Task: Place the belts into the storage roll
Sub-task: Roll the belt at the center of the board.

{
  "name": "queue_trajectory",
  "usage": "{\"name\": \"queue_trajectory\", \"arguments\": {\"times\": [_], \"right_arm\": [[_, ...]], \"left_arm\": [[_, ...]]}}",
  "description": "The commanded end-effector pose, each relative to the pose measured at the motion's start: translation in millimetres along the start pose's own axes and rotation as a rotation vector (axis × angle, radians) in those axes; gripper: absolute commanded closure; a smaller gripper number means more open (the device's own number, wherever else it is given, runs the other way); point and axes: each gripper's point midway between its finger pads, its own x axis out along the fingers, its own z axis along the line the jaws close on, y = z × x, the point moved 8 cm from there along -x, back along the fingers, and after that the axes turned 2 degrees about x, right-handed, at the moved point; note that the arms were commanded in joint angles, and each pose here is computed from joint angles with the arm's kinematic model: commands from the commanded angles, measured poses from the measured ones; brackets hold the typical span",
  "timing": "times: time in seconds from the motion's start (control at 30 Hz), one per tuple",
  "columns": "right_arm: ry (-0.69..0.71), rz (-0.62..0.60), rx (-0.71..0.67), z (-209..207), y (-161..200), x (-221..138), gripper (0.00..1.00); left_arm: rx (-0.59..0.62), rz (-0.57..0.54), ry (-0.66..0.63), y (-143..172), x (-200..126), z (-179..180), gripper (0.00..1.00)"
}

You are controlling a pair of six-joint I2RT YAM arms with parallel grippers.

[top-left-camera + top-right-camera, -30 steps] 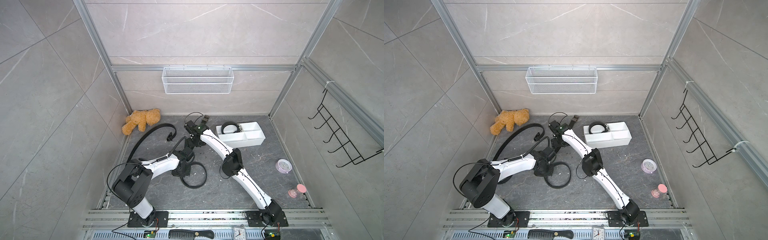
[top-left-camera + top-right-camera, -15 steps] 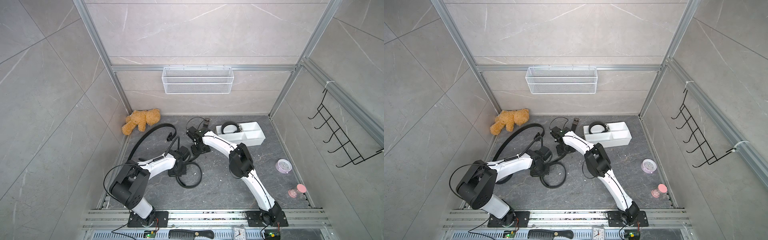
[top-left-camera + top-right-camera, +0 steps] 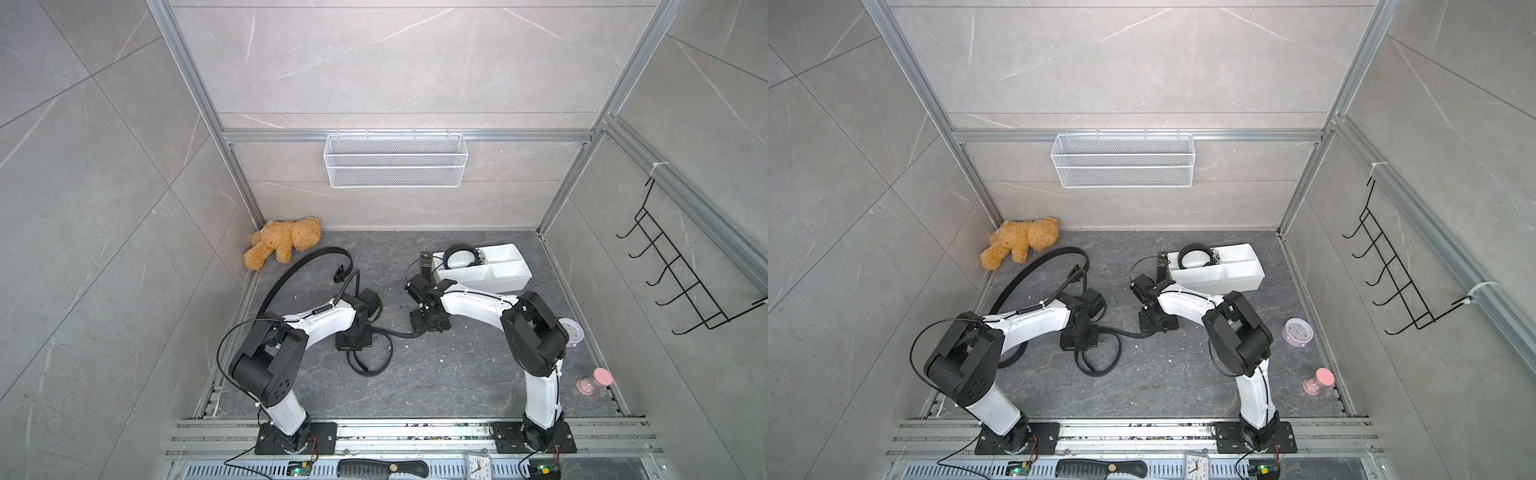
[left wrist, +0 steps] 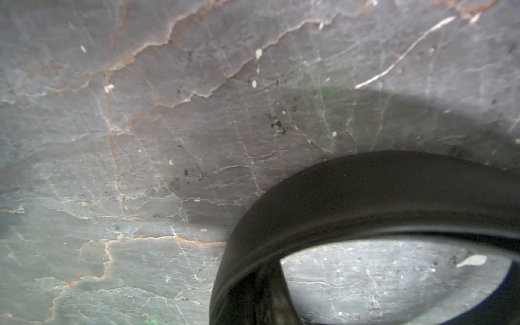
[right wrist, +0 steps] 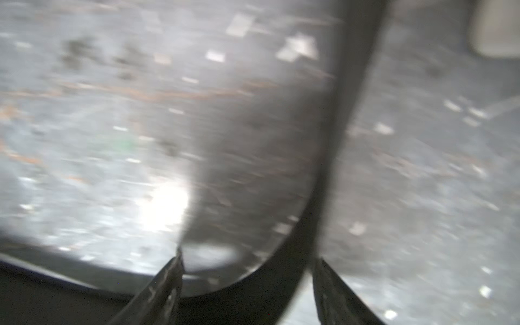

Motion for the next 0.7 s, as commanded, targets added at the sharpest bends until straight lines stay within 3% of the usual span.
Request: {"name": "queue_trajectory", "arguments": {"times": [0.0,0.3,0.4,0.67], "right_arm": [[0.067,0.148,0.038,-25,40,25,0.27],[0.028,0.203,0.063,-40,103,15,0.35],[-0.009,0.241,0.061,-27,125,17,0.39],[-0.043,0.266,-0.067,27,171,6,0.32]], "left_arm": [[-0.004,-0.02,-0.05,-8,32,-4,1.0],[-0.005,-0.092,-0.065,-33,34,-16,1.0],[0.005,-0.105,-0.06,-44,34,-23,1.0],[0.046,-0.148,-0.053,-69,33,-38,1.0]]}}
